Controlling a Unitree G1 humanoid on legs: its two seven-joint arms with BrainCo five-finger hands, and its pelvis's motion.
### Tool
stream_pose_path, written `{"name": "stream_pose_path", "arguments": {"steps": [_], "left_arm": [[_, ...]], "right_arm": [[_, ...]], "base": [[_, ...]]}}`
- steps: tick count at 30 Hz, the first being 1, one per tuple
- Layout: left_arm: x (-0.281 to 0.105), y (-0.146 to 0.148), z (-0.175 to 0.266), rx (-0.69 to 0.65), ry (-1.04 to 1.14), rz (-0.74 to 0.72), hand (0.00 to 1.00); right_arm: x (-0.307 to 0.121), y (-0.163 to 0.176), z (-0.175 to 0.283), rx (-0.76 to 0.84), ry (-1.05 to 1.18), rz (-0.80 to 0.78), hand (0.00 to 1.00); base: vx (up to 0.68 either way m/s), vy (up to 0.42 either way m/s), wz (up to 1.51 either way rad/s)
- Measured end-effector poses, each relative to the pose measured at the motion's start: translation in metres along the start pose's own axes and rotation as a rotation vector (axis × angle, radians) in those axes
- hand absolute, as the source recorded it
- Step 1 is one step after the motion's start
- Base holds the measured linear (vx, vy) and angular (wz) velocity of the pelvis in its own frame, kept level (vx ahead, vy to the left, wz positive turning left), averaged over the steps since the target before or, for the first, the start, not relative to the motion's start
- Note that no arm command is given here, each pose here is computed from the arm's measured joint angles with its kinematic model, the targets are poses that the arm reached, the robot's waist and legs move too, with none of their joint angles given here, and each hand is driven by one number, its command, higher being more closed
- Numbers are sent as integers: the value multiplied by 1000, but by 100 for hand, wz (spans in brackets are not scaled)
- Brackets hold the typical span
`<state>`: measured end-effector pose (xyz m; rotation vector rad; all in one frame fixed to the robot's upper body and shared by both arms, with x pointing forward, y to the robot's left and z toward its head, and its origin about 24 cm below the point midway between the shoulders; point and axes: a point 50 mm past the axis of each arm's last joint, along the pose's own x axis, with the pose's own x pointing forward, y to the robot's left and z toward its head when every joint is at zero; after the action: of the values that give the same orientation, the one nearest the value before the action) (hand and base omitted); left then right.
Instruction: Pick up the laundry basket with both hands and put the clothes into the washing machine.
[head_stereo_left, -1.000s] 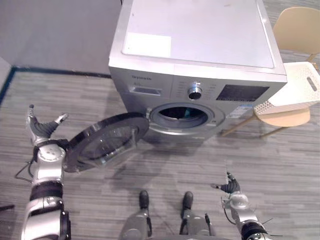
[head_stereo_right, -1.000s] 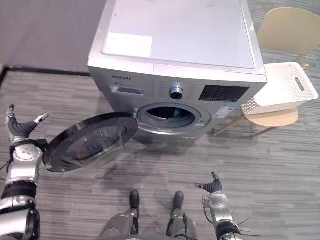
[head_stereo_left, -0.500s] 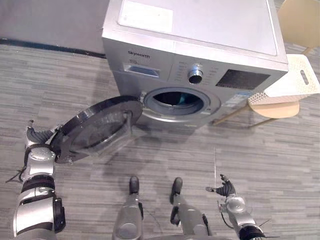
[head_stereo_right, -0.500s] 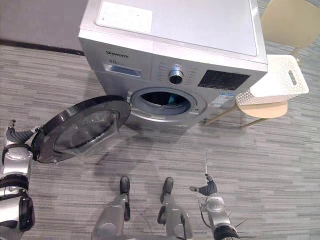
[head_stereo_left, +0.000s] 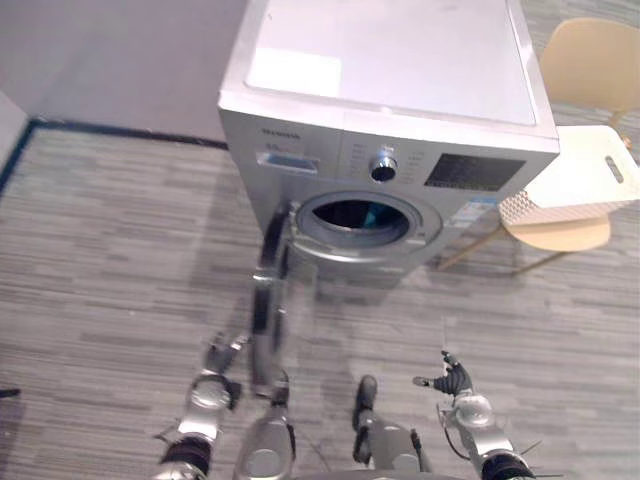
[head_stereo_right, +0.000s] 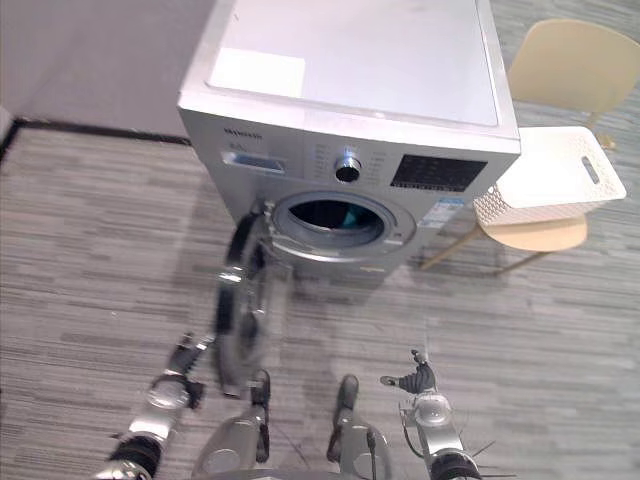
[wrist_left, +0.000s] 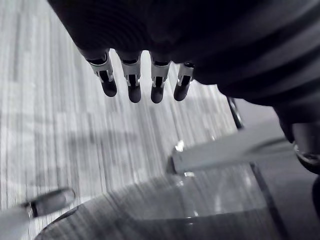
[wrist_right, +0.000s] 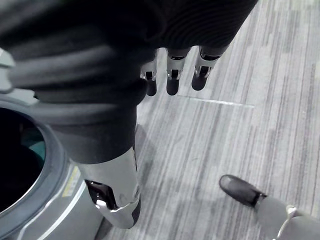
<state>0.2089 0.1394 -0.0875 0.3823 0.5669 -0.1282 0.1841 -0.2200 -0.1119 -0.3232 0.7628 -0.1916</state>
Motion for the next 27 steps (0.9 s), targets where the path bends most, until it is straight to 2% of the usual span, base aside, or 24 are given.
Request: {"name": "stream_pose_path", "arguments": {"steps": [3, 5, 6, 10, 13, 15, 21, 25, 27], "left_arm": [[5, -17, 43, 9, -166, -81, 0], [12, -17, 70, 11, -240, -88, 0], [19, -10, 99, 18, -319, -60, 0], [34, 41, 163, -23, -450, 135, 0], [42, 122, 222, 17, -493, 374, 0], [41, 145, 232, 27, -484, 419, 0], [46, 148, 229, -36, -434, 408, 0], [41, 134, 218, -86, -500, 381, 0], [40, 104, 183, -148, -474, 318, 0]], "right_arm": [[1, 3, 6, 8, -15, 6, 0], [2, 4, 10, 11, -31, 6, 0], [3, 2, 18, 14, -56, -2, 0], [4, -11, 34, 13, -128, -38, 0], [2, -22, 45, 62, -178, -104, 0], [1, -24, 46, 82, -182, -127, 0], [-14, -13, 37, 160, -204, -139, 0], [-18, -14, 33, 166, -208, -148, 0], [-21, -12, 22, 174, -172, -155, 0]], "base": [[48, 28, -8], [14, 21, -28], [4, 18, -51], [16, 7, -64], [13, 21, -58], [0, 1, -23], [1, -15, -10], [3, 0, 12], [34, -7, 37]]}}
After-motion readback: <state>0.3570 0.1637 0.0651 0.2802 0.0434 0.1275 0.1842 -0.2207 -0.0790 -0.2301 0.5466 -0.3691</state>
